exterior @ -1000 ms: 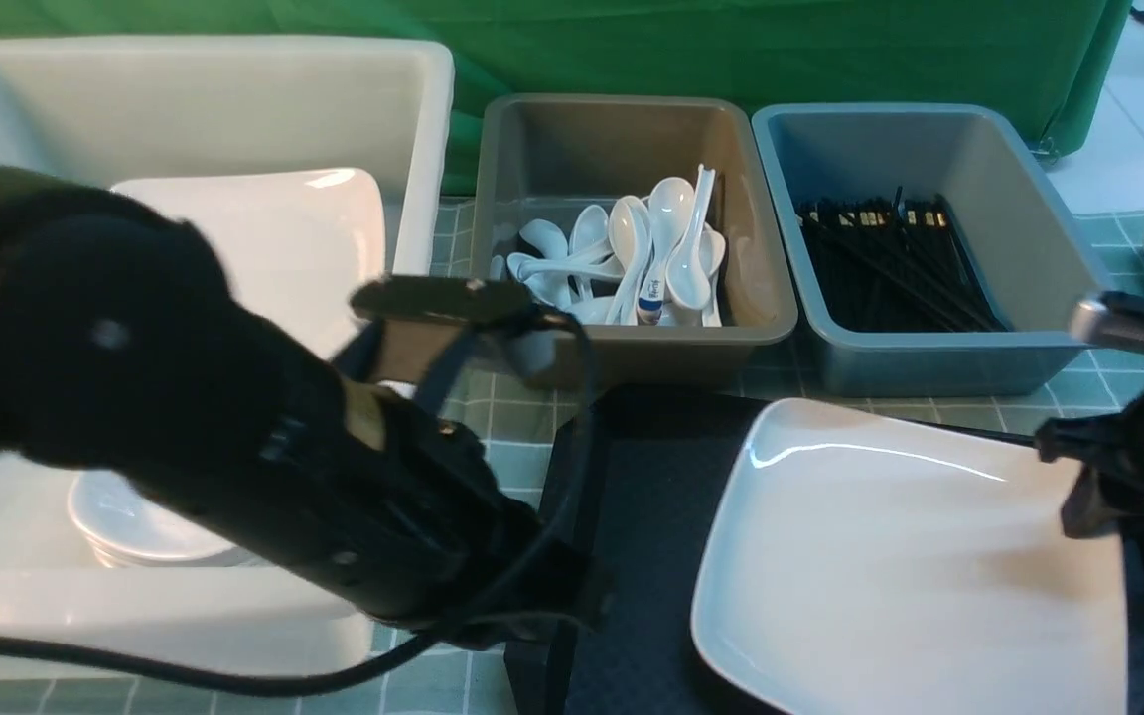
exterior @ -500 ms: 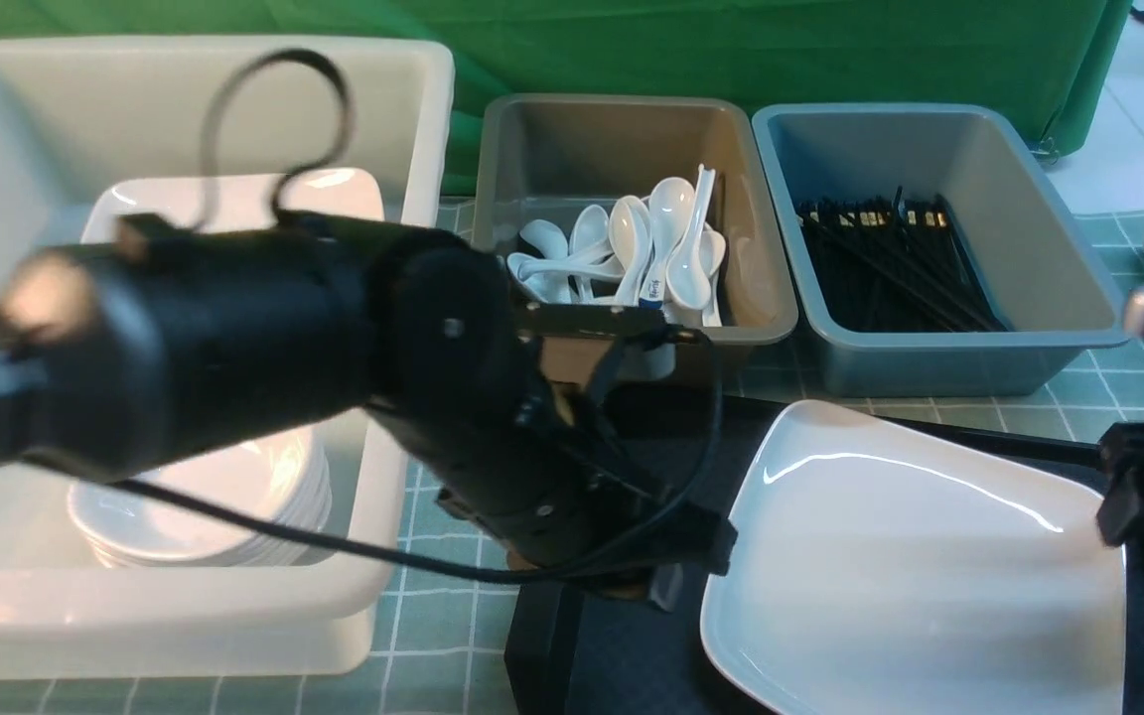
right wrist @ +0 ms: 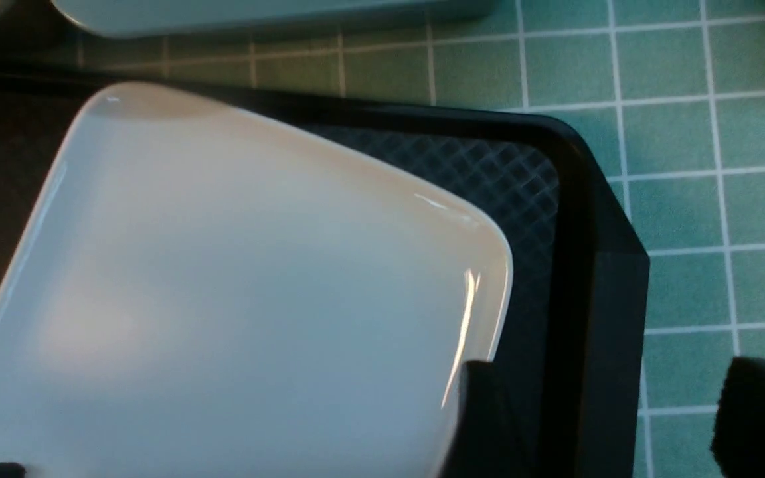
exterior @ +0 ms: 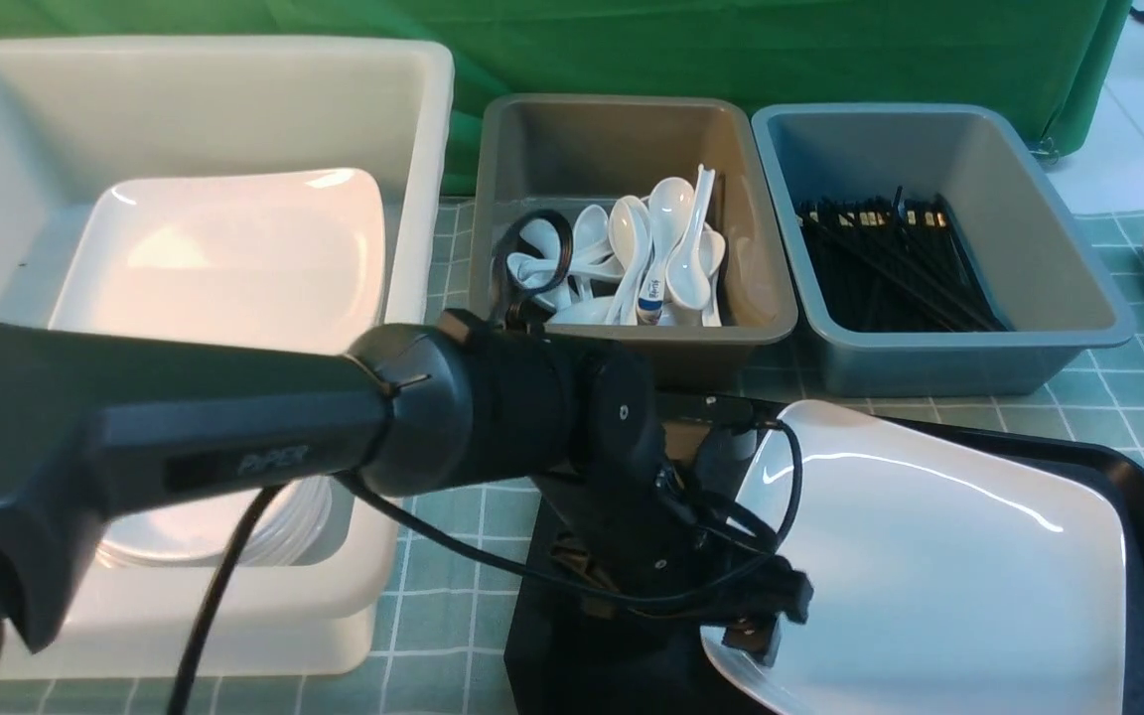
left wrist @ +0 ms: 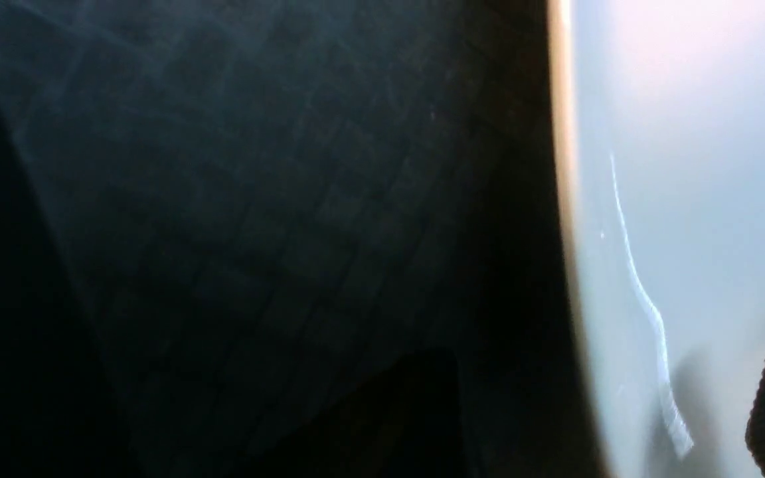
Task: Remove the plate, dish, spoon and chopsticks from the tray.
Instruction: Use the left arm to grab a plate from the dinner plate, then use the left arm to put the plate into the large storage box on the left
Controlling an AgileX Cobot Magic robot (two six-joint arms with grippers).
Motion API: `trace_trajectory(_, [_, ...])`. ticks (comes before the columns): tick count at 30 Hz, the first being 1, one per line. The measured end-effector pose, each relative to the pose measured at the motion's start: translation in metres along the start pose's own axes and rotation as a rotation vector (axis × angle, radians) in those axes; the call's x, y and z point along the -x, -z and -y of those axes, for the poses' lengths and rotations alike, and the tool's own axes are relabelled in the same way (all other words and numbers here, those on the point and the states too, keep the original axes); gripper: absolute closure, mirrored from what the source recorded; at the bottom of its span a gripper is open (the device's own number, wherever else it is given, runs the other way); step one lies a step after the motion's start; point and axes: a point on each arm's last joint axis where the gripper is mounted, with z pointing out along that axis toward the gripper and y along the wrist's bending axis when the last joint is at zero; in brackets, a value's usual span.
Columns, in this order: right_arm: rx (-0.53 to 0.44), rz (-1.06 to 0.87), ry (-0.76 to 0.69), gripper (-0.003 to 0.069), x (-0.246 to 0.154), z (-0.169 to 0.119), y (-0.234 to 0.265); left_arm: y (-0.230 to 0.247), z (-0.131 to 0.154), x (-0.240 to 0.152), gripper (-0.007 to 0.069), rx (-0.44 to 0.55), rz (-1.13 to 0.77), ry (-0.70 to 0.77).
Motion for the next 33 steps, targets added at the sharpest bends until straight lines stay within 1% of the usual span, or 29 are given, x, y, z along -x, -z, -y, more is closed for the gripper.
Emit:
trace_trajectory(1, [0.000,0.004,0.000,0.0188,0.000,0.000,0.001,-0.003,0.001,0.002,0.0098,-0.012,0.016,0.020])
trace_trajectory(4, [0.000,0.004,0.000,0.0188,0.000,0.000,0.001,-0.007,0.001,0.004,0.0172,-0.026,0.023,0.045])
trace_trajectory(7, [0.000,0.004,0.000,0.0188,0.000,0.000,0.001,-0.011,0.001,0.004,0.0293,-0.039,0.015,0.073])
trace_trajectory(8, [0.000,0.004,0.000,0.0188,0.000,0.000,0.001,-0.011,0.001,0.003,0.0313,-0.042,0.014,0.078])
trace_trajectory(9, [0.000,0.004,0.000,0.0188,0.000,0.000,0.001,-0.014,0.000,0.003,0.0377,-0.044,0.008,0.087])
trace_trajectory(11, [0.000,0.004,0.000,0.0188,0.000,0.000,0.001,-0.014,0.001,0.004,0.0478,-0.056,0.010,0.119])
trace_trajectory(12, [0.000,0.004,0.001,0.0188,0.000,0.000,0.001,-0.016,0.001,0.004,0.0509,-0.068,0.011,0.148])
trace_trajectory(16, [0.000,0.004,0.001,0.0188,0.000,0.000,0.001,-0.016,0.002,0.003,0.0520,-0.075,-0.002,0.146])
trace_trajectory(20, [0.000,0.004,0.001,0.0188,0.000,0.000,0.001,-0.009,0.004,0.002,0.0520,-0.074,-0.009,0.104])
trace_trajectory(23, [0.000,0.005,0.001,0.0188,0.000,0.000,0.002,0.015,0.009,0.005,0.0554,-0.078,0.032,0.043])
trace_trajectory(25, [0.000,0.005,0.001,0.0188,0.000,0.000,0.002,0.026,0.010,0.006,0.0568,-0.082,0.054,0.032])
trace_trajectory(27, [-0.001,0.009,0.001,0.0188,0.000,0.000,0.002,0.049,0.009,0.009,0.0589,-0.086,0.091,0.014])
trace_trajectory(33, [-0.001,0.013,0.001,0.0188,0.000,0.000,0.002,0.091,0.000,0.012,0.0606,-0.094,0.136,0.002])
